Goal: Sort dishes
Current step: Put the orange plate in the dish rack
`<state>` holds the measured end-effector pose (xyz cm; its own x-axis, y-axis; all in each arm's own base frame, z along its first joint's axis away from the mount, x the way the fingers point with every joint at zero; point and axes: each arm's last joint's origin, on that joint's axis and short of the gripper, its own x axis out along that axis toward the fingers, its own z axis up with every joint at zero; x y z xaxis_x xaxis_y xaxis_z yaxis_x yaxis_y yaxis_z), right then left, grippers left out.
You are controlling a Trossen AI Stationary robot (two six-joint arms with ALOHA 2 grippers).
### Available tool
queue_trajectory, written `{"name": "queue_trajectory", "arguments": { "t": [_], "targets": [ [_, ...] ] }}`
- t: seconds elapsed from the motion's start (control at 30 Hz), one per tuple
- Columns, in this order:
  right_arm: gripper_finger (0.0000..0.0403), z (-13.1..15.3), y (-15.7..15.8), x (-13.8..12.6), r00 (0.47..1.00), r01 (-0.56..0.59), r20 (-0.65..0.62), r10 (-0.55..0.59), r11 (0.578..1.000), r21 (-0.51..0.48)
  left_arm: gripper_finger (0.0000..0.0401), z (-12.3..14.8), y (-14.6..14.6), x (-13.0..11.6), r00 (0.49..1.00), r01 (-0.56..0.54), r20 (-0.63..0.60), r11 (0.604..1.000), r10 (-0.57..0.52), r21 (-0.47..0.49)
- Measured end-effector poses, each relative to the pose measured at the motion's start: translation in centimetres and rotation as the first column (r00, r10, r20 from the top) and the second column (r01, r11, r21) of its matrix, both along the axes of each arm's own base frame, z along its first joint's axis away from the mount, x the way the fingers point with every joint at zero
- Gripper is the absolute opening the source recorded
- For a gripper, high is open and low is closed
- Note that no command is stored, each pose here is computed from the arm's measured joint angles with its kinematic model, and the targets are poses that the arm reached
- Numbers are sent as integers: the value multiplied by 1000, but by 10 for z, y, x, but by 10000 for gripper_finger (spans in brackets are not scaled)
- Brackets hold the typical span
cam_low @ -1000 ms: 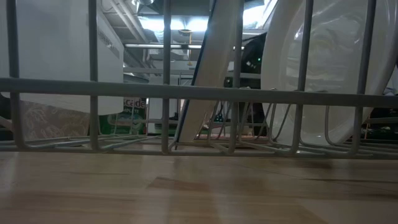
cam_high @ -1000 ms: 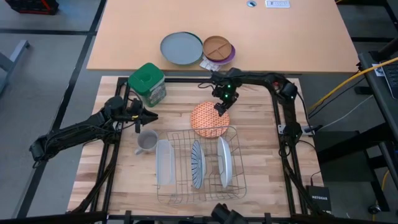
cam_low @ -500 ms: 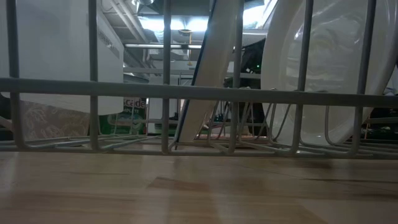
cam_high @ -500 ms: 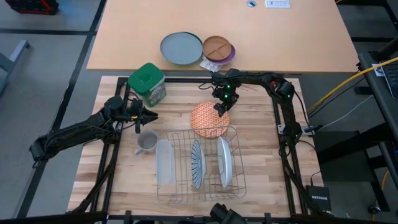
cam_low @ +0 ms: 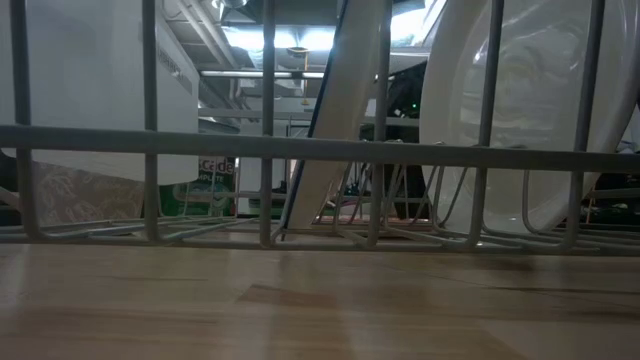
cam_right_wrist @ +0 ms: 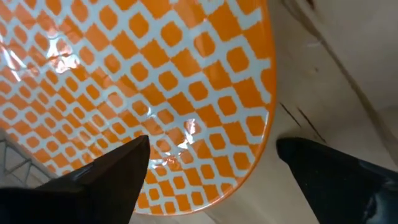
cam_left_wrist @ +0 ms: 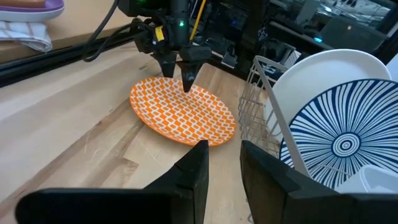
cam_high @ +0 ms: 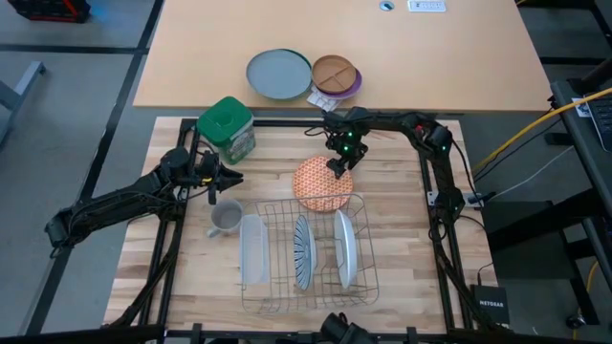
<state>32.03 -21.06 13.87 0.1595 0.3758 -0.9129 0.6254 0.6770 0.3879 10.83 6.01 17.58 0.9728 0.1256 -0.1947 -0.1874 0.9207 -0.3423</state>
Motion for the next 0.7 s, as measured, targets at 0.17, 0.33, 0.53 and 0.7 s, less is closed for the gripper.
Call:
{"name": "queue_trajectory", "arguments": {
  "t": [0.17,0.33,0.53,0.7],
  "targets": [
    [334,0,6,5,1000,-10,-4,10,1000,-13,82,0,0,0,1000,0,-1,1000,0,-1],
    [282,-1,12,10,999,-41,-30,39,997,-66,82,0,0,0,1000,-7,-3,1000,7,0],
    [223,-1,15,11,998,-56,-46,52,994,-97,82,-1,0,0,1000,-5,-7,1000,5,4],
    [174,-1,14,12,998,-48,-39,44,994,-101,82,-1,0,0,1000,3,-12,999,-2,47]
  ]
}}
